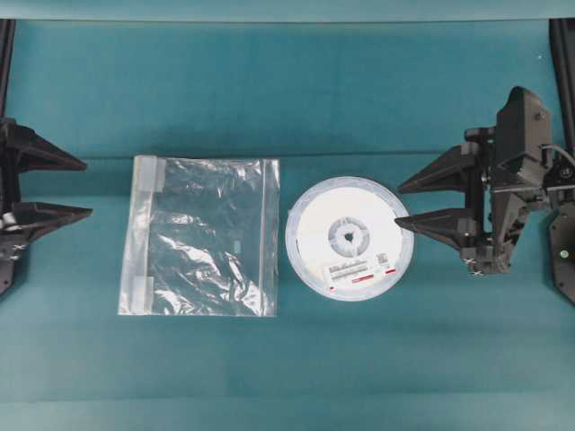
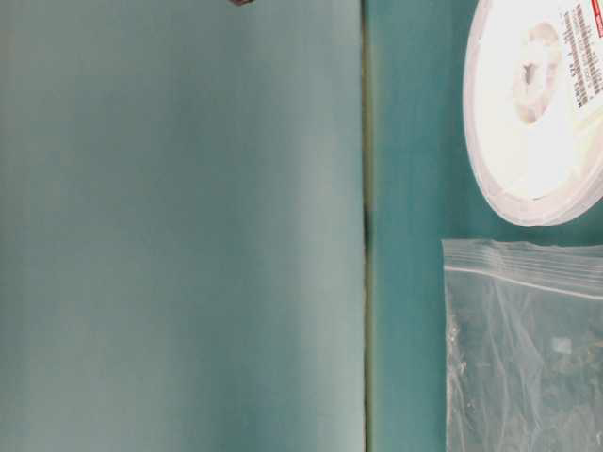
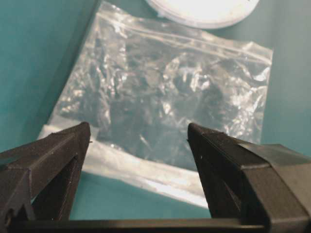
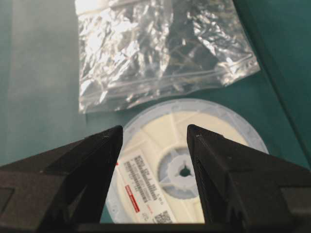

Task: Take out the reel from the clear zip bag.

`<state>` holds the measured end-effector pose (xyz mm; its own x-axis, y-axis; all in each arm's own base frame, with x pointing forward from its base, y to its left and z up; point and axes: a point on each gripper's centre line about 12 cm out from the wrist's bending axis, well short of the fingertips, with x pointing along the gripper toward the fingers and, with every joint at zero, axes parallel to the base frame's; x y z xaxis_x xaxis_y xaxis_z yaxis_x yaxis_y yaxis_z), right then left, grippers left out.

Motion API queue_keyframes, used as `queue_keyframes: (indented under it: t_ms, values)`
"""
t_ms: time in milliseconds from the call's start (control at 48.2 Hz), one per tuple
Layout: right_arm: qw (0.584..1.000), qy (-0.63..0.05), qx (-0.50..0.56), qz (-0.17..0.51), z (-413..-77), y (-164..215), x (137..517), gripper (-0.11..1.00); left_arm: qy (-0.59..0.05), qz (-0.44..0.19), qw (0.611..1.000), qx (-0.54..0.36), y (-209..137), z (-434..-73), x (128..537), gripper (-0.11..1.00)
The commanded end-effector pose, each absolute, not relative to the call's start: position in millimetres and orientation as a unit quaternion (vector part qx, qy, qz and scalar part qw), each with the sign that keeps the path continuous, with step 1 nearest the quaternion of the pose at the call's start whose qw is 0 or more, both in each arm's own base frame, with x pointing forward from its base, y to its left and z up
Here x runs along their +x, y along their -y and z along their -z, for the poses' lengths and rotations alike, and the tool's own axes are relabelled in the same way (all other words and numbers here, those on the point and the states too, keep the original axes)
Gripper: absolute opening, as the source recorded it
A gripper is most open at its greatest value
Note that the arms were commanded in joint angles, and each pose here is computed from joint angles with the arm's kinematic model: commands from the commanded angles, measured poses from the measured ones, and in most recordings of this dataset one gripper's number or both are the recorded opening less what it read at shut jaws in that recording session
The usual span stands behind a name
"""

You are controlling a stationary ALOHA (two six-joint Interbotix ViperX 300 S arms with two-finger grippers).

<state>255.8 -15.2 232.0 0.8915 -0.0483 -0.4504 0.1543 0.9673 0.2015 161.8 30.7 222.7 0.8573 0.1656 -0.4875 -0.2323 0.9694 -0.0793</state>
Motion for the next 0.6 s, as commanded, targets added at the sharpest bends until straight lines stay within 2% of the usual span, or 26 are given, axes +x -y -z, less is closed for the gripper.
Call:
queue_keyframes:
  t_ms: [0,581]
  values:
    - [0.968,-0.218,0.113,0.050,-237.1,14.6,257.1,0.73,-0.233,-0.103,0.965,-0.064,-31.5,-233.5,165.1,0.87]
    - [0.968,-0.221,0.113,0.050,-235.2,14.5,255.9,0.73,-0.236,-0.103,0.964,-0.065,-31.2,-231.7,165.2,0.87]
